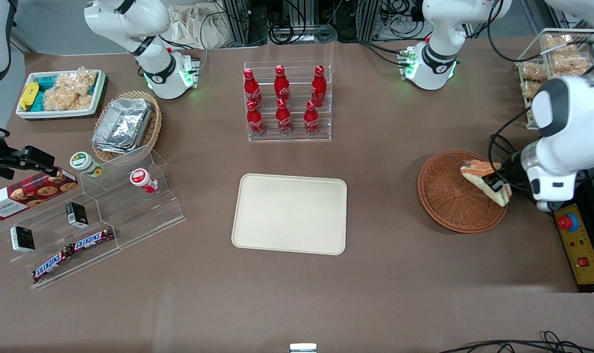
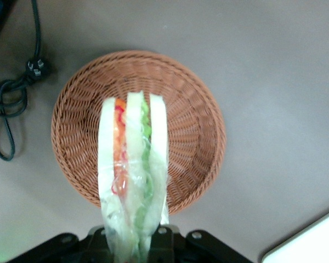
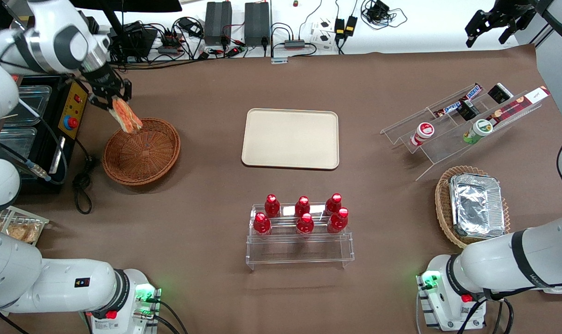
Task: Place sandwich from basket to tray
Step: 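Lift the sandwich out of the basket and carry it toward the tray, then lower the sandwich onto the tray and open the left gripper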
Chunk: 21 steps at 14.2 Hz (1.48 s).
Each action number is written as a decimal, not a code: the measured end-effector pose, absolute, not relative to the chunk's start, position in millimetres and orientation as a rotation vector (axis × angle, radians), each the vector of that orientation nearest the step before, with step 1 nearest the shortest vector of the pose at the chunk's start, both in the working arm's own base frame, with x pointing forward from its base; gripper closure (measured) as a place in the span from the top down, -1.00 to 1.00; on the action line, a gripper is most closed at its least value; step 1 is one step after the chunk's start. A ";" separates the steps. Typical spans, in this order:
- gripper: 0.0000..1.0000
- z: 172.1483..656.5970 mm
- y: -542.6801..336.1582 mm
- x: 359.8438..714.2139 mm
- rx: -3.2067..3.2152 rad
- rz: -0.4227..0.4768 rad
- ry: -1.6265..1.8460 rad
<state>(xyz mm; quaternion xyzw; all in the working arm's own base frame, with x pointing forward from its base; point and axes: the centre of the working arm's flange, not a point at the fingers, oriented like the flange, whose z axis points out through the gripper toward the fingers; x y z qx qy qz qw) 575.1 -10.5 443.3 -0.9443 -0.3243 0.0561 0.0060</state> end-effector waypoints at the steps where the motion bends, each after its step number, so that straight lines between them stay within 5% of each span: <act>1: -0.61 453.9 -30.5 576.7 -2.996 0.173 -0.906; 5: -0.61 444.7 -175.4 563.0 -3.130 0.151 -0.460; 11: -0.61 367.6 -336.1 538.2 -3.291 0.023 0.011; 19: -0.67 251.6 -390.3 533.6 -3.258 -0.100 0.298; 21: -0.55 233.6 -392.1 542.4 -3.235 -0.146 0.232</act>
